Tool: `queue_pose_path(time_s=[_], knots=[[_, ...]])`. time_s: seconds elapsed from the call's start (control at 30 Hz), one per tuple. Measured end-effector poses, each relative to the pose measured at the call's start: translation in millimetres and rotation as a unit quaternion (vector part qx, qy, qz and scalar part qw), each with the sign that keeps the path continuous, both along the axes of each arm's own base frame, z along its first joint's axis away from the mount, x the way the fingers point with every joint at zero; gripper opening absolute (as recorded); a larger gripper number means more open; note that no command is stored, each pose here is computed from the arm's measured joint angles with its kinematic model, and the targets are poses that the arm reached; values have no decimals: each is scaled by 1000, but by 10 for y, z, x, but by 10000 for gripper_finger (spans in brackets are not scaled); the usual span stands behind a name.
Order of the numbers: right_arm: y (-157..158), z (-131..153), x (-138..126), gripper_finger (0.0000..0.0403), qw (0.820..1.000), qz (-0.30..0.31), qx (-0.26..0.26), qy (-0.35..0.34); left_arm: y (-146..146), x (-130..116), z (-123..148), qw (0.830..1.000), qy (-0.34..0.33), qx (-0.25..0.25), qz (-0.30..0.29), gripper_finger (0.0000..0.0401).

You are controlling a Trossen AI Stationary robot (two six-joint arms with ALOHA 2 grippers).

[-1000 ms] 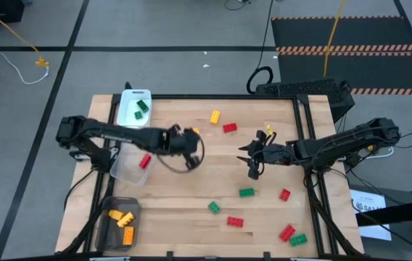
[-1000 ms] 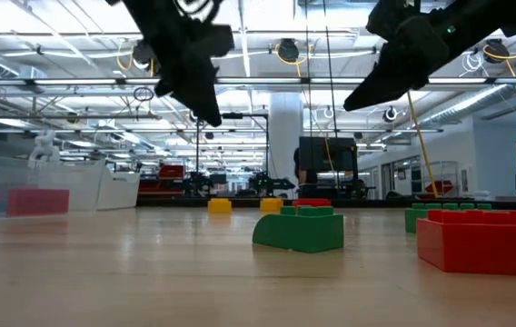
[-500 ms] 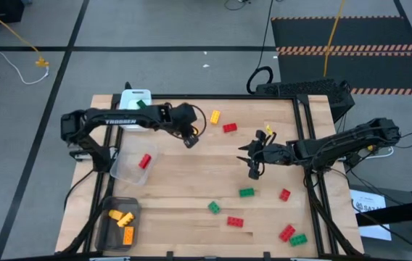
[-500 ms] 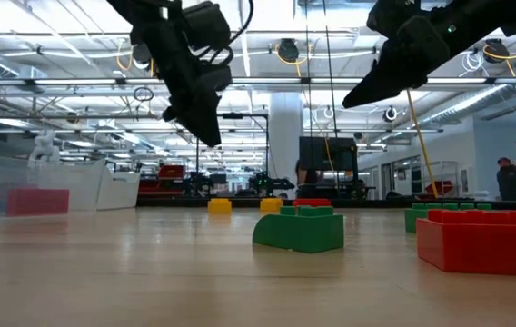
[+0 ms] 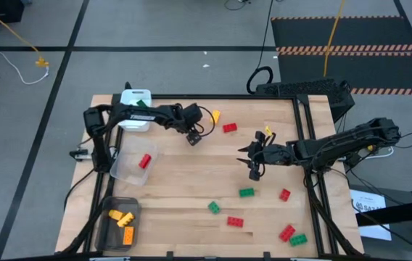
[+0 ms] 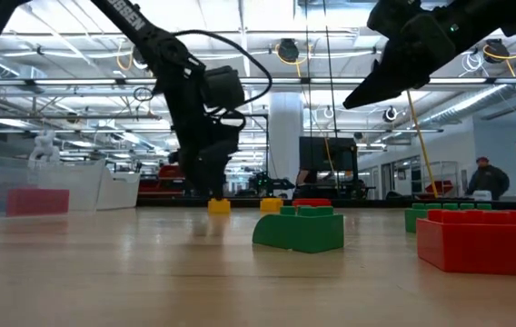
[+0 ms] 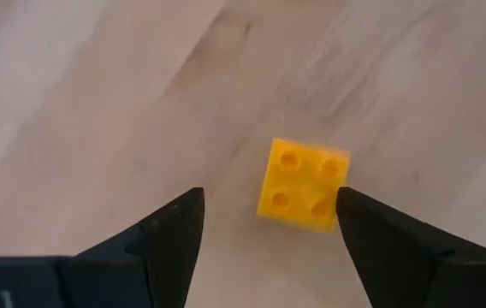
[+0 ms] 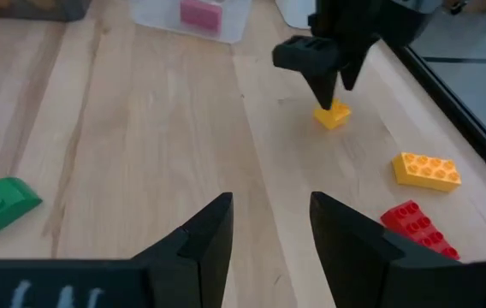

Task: Sort & place blocks by color
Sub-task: Put the bottom yellow game piece into the black bin

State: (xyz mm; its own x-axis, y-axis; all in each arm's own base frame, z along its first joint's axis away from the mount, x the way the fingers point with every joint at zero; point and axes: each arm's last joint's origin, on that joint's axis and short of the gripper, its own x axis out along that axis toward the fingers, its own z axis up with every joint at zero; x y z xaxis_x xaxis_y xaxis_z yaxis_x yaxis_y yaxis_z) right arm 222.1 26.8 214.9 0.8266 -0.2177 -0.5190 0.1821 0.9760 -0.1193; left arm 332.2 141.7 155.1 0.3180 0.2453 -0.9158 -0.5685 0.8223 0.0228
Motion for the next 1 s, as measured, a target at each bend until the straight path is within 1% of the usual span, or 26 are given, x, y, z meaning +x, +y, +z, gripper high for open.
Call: queue_pose_path(time_s=[0.2, 0.3, 0.53, 0.63, 0.83, 0.87, 1.0], knots=[[-5, -67, -25, 151, 1000, 2, -5, 8, 27, 14, -121, 1000, 7, -19, -16, 269], [-8, -113, -43, 151, 1000, 1, -5, 12, 21, 44, -123, 1000, -1, -14, -21, 269], [-8, -120, -43, 151, 1000, 0, -4, 7, 9, 33, -165, 1000, 9, -26, -7, 263], [-8, -118, -41, 151, 1000, 0, -3, 5, 0, 13, -172, 999, 18, -33, -1, 237], [-8, -118, -42, 151, 1000, 0, -3, 5, -15, 5, -170, 999, 23, -38, 3, 151], [-8, -118, -41, 151, 1000, 0, -3, 5, -23, 5, -169, 999, 24, -38, 3, 144], [-8, -118, -41, 151, 1000, 0, -3, 5, -52, -43, -109, 998, 32, -53, 3, 143]])
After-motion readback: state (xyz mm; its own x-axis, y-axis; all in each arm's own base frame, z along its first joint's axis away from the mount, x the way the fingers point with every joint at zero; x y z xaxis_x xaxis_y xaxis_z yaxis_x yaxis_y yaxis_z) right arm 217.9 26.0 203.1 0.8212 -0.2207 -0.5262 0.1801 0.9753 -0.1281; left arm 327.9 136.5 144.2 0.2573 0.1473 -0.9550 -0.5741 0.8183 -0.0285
